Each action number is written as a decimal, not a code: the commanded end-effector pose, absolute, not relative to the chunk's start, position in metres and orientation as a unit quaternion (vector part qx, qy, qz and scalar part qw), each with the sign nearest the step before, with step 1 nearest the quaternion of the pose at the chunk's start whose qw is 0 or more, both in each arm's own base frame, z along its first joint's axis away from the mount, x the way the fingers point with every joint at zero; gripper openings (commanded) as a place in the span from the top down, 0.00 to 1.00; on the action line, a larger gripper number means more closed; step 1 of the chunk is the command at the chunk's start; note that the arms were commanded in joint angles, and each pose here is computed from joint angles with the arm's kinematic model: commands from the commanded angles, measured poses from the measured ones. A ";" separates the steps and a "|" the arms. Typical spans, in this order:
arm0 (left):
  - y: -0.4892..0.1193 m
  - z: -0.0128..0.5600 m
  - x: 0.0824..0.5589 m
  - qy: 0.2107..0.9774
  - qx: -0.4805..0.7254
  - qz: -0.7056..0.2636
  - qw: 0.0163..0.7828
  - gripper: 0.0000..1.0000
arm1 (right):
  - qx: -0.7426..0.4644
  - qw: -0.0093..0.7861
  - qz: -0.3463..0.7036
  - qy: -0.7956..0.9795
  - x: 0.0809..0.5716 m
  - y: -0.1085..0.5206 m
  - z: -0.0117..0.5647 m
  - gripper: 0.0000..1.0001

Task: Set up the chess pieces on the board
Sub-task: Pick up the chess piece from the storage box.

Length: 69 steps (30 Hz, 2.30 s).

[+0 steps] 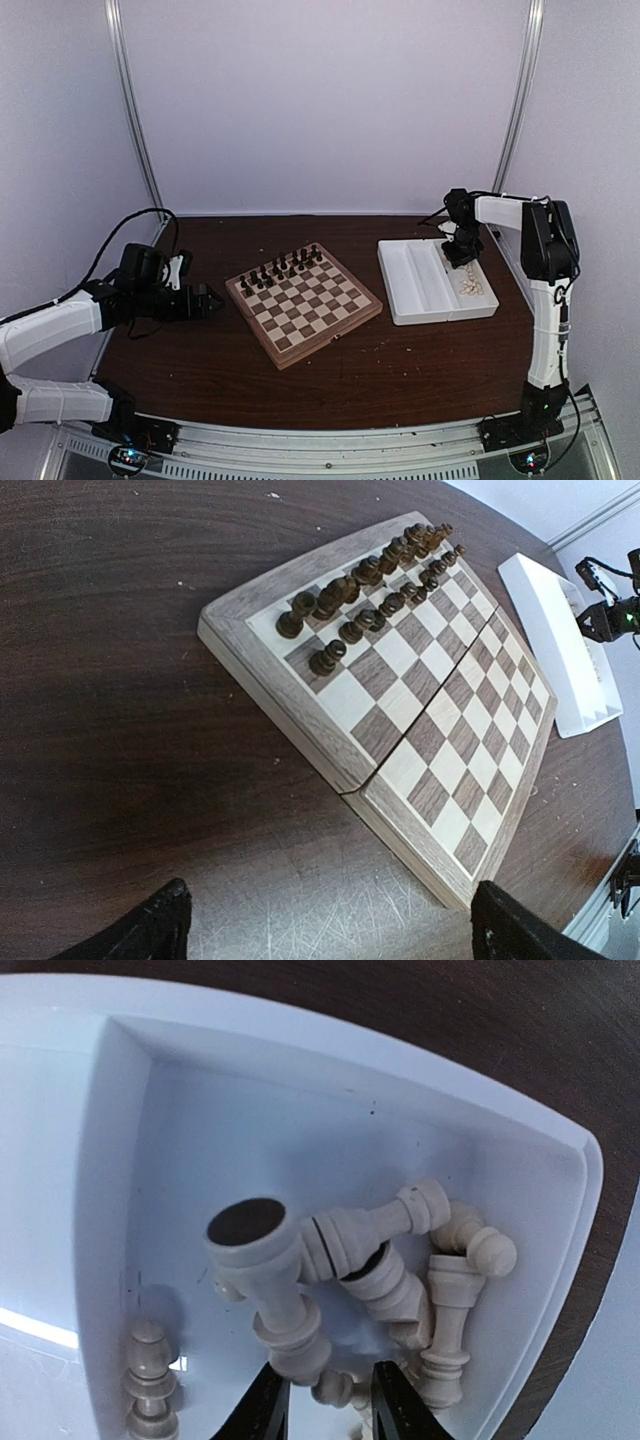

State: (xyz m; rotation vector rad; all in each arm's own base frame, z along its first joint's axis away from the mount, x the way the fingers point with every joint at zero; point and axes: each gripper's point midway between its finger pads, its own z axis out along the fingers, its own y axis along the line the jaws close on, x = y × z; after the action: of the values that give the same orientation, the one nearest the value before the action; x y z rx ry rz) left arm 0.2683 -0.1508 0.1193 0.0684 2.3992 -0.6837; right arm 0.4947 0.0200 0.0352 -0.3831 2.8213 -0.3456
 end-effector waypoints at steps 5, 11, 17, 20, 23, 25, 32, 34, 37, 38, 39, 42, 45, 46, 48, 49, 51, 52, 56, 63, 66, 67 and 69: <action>-0.153 0.135 0.281 0.906 0.020 -0.265 0.330 0.02 | -0.157 0.120 -0.170 0.965 0.503 0.002 0.028 0.69; -0.154 0.139 0.283 0.906 0.020 -0.265 0.329 0.02 | -0.169 0.086 -0.168 0.967 0.490 0.001 0.022 0.71; -0.157 0.143 0.286 0.909 0.027 -0.264 0.322 0.02 | -0.201 0.076 -0.173 0.961 0.480 -0.001 0.024 0.69; -0.157 0.146 0.286 0.908 0.030 -0.264 0.323 0.02 | -0.209 0.080 -0.164 0.961 0.480 0.002 0.027 0.67; -0.157 0.150 0.287 0.908 0.031 -0.264 0.324 0.02 | -0.221 0.082 -0.138 0.962 0.478 0.012 0.026 0.65; -0.158 0.152 0.287 0.908 0.030 -0.264 0.323 0.02 | -0.225 0.071 -0.142 0.961 0.475 0.009 0.024 0.65; -0.161 0.159 0.289 0.908 0.026 -0.272 0.319 0.02 | -0.242 0.042 -0.149 0.958 0.466 0.004 0.012 0.68; -0.162 0.162 0.291 0.907 0.026 -0.273 0.318 0.02 | -0.244 0.038 -0.145 0.958 0.466 0.006 0.008 0.70; -0.162 0.165 0.291 0.906 0.023 -0.276 0.319 0.02 | -0.247 0.024 -0.140 0.959 0.463 0.005 0.002 0.73; -0.162 0.165 0.291 0.906 0.021 -0.276 0.319 0.02 | -0.247 0.020 -0.134 0.959 0.463 0.006 0.001 0.73; -0.162 0.165 0.291 0.906 0.019 -0.277 0.318 0.02 | -0.245 0.019 -0.123 0.962 0.464 0.008 0.003 0.74; -0.162 0.164 0.292 0.907 0.016 -0.278 0.317 0.02 | -0.239 0.019 -0.091 0.967 0.464 0.012 0.008 0.74; -0.163 0.167 0.292 0.905 0.015 -0.280 0.320 0.02 | -0.236 0.020 -0.080 0.968 0.464 0.010 0.009 0.75; -0.163 0.169 0.292 0.904 0.015 -0.281 0.321 0.02 | -0.235 0.019 -0.079 0.969 0.464 0.009 0.008 0.75; -0.163 0.172 0.292 0.903 0.015 -0.283 0.322 0.02 | -0.235 0.015 -0.074 0.969 0.465 0.006 0.003 0.75; -0.163 0.173 0.293 0.903 0.015 -0.284 0.323 0.02 | -0.235 0.014 -0.070 0.969 0.465 0.006 0.000 0.75; -0.164 0.175 0.292 0.902 0.016 -0.285 0.323 0.02 | -0.235 0.008 -0.064 0.970 0.466 0.005 -0.006 0.75; -0.164 0.176 0.293 0.902 0.017 -0.284 0.324 0.02 | -0.235 0.004 -0.062 0.970 0.466 0.006 -0.007 0.76; -0.163 0.176 0.291 0.903 0.015 -0.284 0.322 0.02 | -0.229 0.010 -0.061 0.971 0.470 0.007 -0.004 0.85; -0.161 0.170 0.286 0.902 0.007 -0.287 0.321 0.02 | -0.211 0.092 -0.061 0.971 0.489 0.012 0.037 0.93; -0.162 0.171 0.285 0.901 0.010 -0.290 0.323 0.03 | -0.202 0.139 -0.067 0.967 0.496 0.013 0.059 0.93; -0.162 0.172 0.285 0.901 0.011 -0.290 0.323 0.02 | -0.197 0.154 -0.067 0.966 0.498 0.013 0.066 0.93; -0.162 0.172 0.284 0.901 0.012 -0.290 0.323 0.02 | -0.194 0.183 -0.054 0.962 0.499 0.019 0.079 0.92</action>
State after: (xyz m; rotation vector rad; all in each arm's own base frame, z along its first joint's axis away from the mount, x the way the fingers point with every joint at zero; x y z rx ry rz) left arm 0.2842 -0.1612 0.1665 0.0304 2.3896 -0.7363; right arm 0.4830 0.0137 0.0340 -0.6425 2.8788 -0.1983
